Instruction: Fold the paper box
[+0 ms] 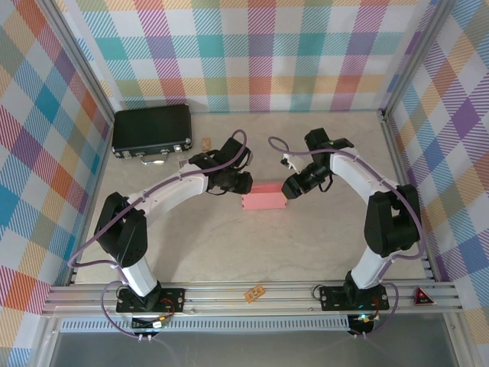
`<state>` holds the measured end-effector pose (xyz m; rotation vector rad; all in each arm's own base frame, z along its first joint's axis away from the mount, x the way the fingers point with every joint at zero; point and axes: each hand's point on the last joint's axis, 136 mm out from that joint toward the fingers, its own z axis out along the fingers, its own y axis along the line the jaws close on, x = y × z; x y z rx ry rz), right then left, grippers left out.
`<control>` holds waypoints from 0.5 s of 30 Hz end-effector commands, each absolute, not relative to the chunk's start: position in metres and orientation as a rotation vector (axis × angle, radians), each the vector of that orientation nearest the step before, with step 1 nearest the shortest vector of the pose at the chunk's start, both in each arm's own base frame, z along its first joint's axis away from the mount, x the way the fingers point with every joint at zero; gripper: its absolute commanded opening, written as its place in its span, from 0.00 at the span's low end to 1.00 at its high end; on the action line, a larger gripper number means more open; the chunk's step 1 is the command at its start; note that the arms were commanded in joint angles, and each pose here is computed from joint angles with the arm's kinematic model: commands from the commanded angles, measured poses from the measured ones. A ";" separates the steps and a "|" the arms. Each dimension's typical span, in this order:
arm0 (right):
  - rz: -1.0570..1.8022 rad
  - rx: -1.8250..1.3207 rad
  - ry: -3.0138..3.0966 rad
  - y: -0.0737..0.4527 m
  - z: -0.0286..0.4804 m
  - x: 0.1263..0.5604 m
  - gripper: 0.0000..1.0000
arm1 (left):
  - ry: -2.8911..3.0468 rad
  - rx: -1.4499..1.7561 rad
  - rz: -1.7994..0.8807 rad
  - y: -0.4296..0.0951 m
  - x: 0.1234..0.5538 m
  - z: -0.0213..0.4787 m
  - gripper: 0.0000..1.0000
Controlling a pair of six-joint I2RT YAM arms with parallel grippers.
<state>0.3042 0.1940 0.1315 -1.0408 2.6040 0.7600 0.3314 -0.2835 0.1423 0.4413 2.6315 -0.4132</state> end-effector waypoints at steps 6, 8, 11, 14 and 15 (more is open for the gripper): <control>0.875 -0.986 2.417 0.213 0.171 0.312 0.55 | 2.704 0.456 -0.384 -0.281 0.321 0.123 0.24; 0.863 -0.957 2.429 0.213 0.170 0.317 0.55 | 2.706 0.457 -0.385 -0.282 0.320 0.123 0.24; 0.830 -0.916 2.467 0.210 0.163 0.326 0.54 | 2.707 0.458 -0.388 -0.282 0.320 0.122 0.24; 0.785 -0.871 2.514 0.207 0.155 0.335 0.53 | 2.707 0.459 -0.392 -0.283 0.320 0.121 0.24; 0.778 -0.863 2.524 0.206 0.153 0.337 0.52 | 2.707 0.460 -0.397 -0.283 0.320 0.122 0.23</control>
